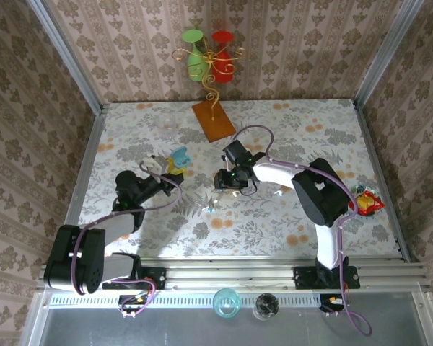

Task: Insert the wireless bluetooth earbuds into the charging case

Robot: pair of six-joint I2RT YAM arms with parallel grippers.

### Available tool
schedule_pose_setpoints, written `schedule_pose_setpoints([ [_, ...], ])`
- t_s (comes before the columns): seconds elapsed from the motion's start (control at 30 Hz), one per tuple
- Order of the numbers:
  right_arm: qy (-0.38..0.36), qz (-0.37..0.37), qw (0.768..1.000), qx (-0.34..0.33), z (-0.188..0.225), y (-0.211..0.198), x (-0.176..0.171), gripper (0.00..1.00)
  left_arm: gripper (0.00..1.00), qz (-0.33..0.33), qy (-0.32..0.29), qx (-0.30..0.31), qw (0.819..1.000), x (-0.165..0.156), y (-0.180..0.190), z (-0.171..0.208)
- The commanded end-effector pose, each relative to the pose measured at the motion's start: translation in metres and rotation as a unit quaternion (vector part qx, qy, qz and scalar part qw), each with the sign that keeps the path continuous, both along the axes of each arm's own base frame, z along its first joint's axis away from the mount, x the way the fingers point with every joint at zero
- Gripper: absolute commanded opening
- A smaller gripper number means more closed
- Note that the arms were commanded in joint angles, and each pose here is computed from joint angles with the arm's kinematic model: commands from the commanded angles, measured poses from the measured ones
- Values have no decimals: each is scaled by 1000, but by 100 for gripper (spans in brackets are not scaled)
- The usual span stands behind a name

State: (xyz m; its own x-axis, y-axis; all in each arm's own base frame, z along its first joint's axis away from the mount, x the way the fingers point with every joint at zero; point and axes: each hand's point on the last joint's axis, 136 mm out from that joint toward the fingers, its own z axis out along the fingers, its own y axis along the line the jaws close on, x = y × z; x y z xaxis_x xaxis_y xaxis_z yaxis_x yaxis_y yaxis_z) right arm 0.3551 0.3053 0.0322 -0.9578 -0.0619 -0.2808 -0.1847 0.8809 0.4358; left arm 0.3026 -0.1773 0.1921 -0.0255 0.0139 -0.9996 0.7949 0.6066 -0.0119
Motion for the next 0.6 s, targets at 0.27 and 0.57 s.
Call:
schedule_pose_setpoints([
  [0.27, -58, 82, 992, -81, 9, -3, 1, 48, 37, 34, -12, -16, 999, 7, 19, 5],
  [0.57, -147, 164, 945, -242, 25, -12, -6, 49, 37, 89, -16, -44, 995, 25, 55, 13],
])
